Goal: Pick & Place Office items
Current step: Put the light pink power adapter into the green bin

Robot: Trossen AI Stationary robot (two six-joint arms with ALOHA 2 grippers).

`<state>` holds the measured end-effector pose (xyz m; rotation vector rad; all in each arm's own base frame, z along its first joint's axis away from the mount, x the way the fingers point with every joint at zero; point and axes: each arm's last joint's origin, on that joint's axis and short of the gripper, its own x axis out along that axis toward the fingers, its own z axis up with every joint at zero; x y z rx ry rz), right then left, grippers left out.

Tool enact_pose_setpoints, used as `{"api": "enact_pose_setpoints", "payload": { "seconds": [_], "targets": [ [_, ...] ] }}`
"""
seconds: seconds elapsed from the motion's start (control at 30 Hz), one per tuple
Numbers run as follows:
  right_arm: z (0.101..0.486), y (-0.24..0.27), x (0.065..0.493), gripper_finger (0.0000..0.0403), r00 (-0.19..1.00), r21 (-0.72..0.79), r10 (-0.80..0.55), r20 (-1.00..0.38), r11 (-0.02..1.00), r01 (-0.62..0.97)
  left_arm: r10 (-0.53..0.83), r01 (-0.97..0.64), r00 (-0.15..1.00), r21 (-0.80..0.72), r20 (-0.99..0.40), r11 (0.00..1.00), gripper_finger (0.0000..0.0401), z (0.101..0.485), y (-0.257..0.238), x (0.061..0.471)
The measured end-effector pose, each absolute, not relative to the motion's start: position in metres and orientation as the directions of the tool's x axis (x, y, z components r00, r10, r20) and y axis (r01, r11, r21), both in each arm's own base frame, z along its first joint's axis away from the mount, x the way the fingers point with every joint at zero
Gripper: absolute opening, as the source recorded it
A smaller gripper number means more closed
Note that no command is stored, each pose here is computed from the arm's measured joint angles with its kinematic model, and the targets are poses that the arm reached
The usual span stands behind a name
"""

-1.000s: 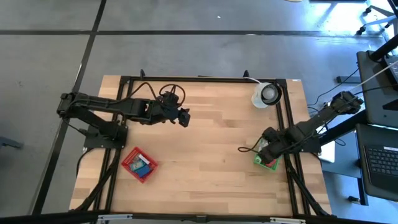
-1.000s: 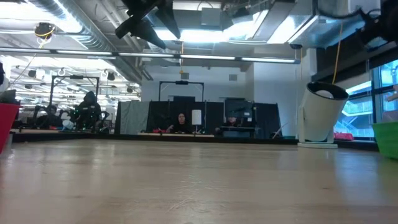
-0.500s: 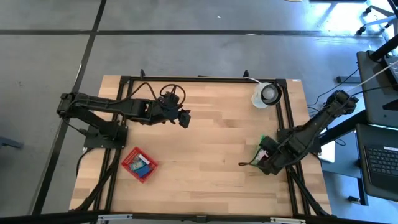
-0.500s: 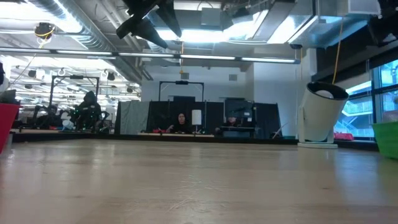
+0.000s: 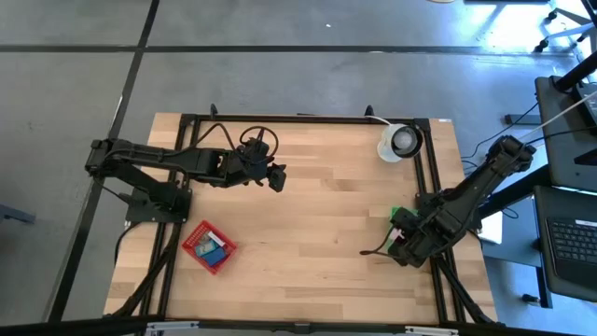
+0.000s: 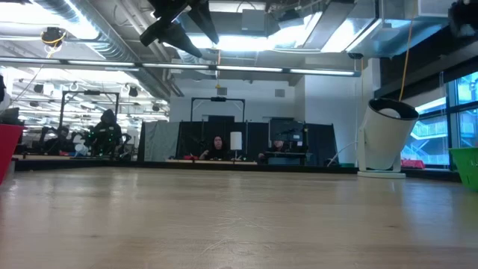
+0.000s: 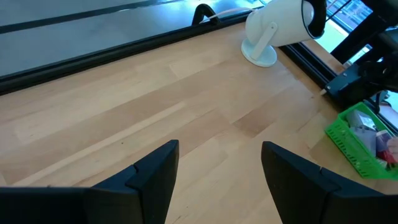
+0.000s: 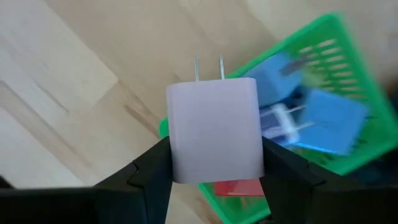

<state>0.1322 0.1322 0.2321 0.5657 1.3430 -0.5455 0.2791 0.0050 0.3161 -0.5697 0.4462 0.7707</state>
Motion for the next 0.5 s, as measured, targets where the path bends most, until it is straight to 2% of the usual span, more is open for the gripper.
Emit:
{"api": "enact_pose_setpoints", "payload": {
  "seconds": [0.13, 0.33, 0.5],
  "targets": [
    [0.244, 0.131, 0.129, 0.0201, 0.125, 0.022, -0.078, -0.989, 0.758, 0.652, 0.519, -0.751, 0.639, -0.312, -0.567, 0.582, 0.0226, 0.316, 0.005, 0.279],
    [0.240, 0.136, 0.118, 0.0201, 0.045, -0.011, -0.051, -0.998, 0.770, 0.638, 0.519, -0.750, 0.639, -0.312, -0.568, 0.583, 0.0226, 0.316, 0.005, 0.279],
    [0.240, 0.140, 0.113, 0.0201, 0.042, -0.009, -0.048, -0.998, 0.757, 0.653, 0.514, -0.746, 0.642, -0.311, -0.568, 0.588, 0.0226, 0.316, 0.003, 0.279]
  ]
}}
